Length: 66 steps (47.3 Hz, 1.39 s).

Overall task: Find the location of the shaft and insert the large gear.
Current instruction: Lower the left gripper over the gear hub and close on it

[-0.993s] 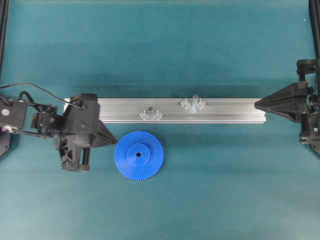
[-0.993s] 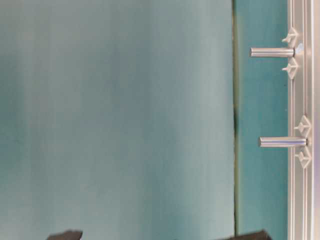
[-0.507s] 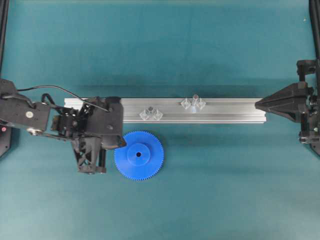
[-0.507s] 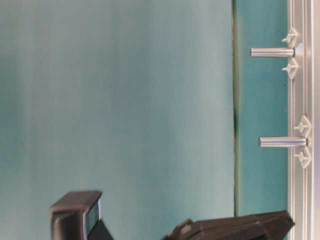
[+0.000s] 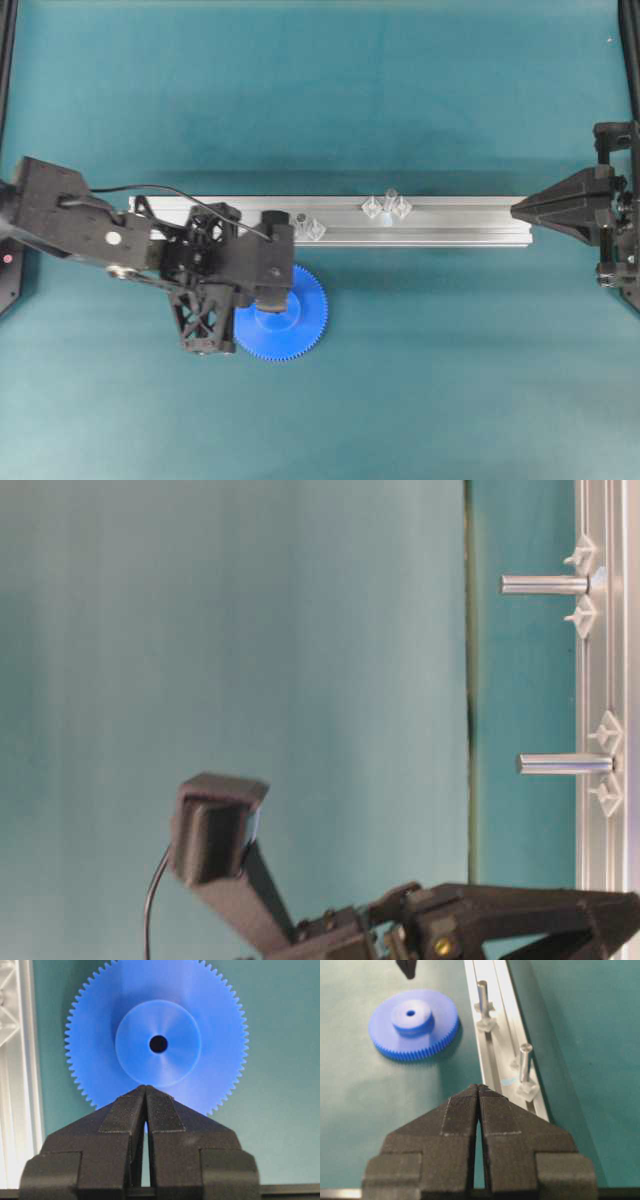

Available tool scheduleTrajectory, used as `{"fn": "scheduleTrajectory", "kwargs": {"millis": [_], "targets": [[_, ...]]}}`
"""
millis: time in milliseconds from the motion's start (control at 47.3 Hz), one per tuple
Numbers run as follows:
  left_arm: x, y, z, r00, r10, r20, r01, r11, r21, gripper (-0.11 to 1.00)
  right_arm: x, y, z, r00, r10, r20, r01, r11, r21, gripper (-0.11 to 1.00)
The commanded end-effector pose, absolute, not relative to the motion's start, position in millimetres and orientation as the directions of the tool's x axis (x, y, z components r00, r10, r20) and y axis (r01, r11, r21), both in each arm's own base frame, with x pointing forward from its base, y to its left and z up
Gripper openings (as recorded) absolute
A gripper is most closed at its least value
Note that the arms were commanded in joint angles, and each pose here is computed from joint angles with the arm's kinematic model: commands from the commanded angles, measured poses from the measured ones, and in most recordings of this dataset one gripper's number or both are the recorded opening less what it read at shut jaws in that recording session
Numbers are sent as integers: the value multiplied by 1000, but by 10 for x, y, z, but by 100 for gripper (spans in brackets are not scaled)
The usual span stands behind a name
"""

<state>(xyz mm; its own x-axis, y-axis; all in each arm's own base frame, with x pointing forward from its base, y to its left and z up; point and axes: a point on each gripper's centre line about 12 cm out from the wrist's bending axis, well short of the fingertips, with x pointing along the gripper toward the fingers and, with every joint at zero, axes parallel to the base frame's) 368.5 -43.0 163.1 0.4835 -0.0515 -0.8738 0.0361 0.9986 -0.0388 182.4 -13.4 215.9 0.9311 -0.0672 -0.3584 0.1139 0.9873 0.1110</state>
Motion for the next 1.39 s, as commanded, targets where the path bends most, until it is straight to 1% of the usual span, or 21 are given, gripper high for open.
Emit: {"fn": "scheduleTrajectory", "kwargs": {"millis": [0,211,401,655,887,1289,1373], "targets": [[3799,-478,1758,512,-59,-857,50,998,-39,1,1841,-144,2196,935,-72,-347,121,985,123,1],[3923,-506,1688,480,-56,-875,54,998,-34,1,1830,-143,2157,931,-72,-357,124,984,127,1],[4030,-614,1631,462,-64,-885,98,995,-21,1,1821,-145,2142,931,-73,-357,128,983,132,1],[4059,-619,1592,423,-54,-905,111,994,-7,1,1816,-148,2141,932,-75,-356,129,983,132,1],[4057,-619,1585,420,-53,-906,111,994,-7,1,1797,-149,2146,934,-76,-348,130,983,133,1],[4091,-618,1654,444,-56,-894,113,994,-7,1,1786,-145,2166,938,-75,-338,127,983,133,1],[4092,-605,1660,445,-55,-894,110,994,-7,4,1783,-145,2159,937,-75,-341,128,983,135,1]]}}
